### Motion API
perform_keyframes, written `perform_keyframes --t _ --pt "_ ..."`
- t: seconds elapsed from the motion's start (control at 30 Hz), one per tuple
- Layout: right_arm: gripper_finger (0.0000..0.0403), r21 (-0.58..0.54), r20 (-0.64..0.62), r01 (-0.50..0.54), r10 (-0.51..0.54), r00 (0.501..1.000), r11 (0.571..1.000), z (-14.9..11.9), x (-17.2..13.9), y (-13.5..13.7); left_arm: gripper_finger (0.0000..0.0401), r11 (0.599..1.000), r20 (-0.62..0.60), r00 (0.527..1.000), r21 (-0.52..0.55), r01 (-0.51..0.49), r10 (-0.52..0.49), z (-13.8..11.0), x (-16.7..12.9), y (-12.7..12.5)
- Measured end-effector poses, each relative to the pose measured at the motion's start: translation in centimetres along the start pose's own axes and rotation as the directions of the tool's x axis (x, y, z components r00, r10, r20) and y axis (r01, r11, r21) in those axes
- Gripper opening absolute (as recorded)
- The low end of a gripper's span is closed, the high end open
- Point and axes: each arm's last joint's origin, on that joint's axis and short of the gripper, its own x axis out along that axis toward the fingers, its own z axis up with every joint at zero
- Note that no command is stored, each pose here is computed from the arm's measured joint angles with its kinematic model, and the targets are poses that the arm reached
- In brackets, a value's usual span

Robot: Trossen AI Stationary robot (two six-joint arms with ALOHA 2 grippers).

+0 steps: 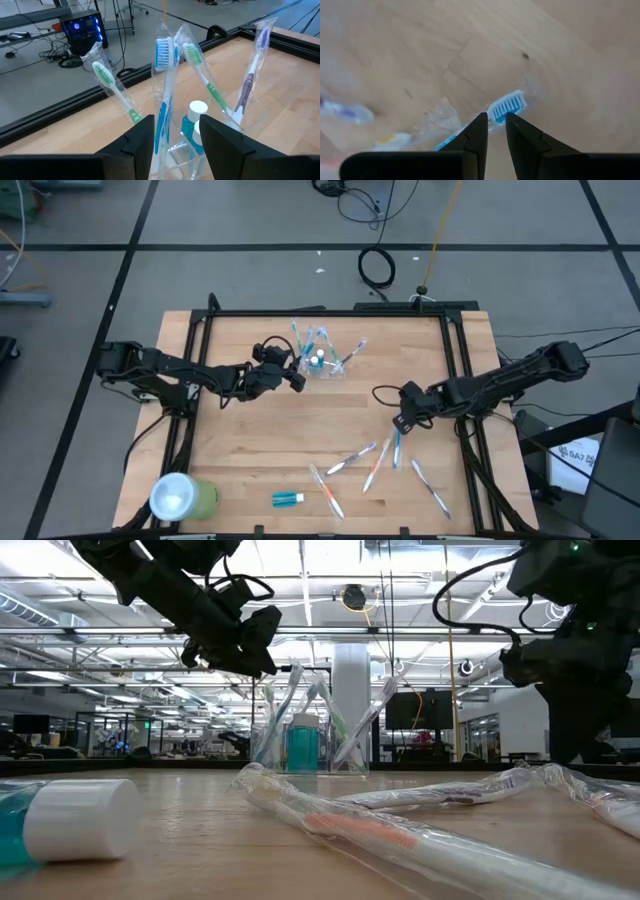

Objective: Pick & Place toothbrushing station
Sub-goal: Put the blue toothbrush into the right section of the transparent organizer

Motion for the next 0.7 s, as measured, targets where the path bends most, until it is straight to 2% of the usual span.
perform_keyframes --t 0.1,0.17,0.27,0.37,0.6,0.7 --pt "0.0063 -0.145 0.003 0.002 -0.002 1.000 0.989 0.15 0.01 -0.08 0.0163 1.000 0.000 1.000 0.000 0.000 0.000 0.00 0.00 0.00" --pt "0.0060 -0.167 0.003 0.007 -0.006 1.000 0.986 0.28 0.02 -0.18 0.0163 1.000 -0.001 1.000 0.000 0.001 -0.001 0.00 0.00 0.00" --pt "0.0061 -0.118 0.006 0.003 -0.002 1.000 0.993 0.31 0.02 -0.14 0.0163 1.000 -0.002 1.000 0.000 0.005 -0.005 -0.01 0.00 -0.01" --pt "0.0078 -0.129 0.007 -0.006 0.007 1.000 0.992 0.35 0.06 -0.04 0.0163 1.000 -0.002 1.000 0.000 0.005 -0.005 -0.01 0.00 -0.01" --pt "0.0159 -0.018 0.008 0.009 -0.009 1.000 1.000 0.73 0.24 -0.28 0.0163 1.000 -0.002 1.000 0.000 0.005 -0.005 -0.01 0.00 -0.02" --pt "0.0187 0.075 0.007 0.010 -0.011 1.000 0.997 0.79 0.27 -0.32 0.0163 1.000 -0.002 1.000 0.000 0.006 -0.006 -0.01 0.00 -0.02"
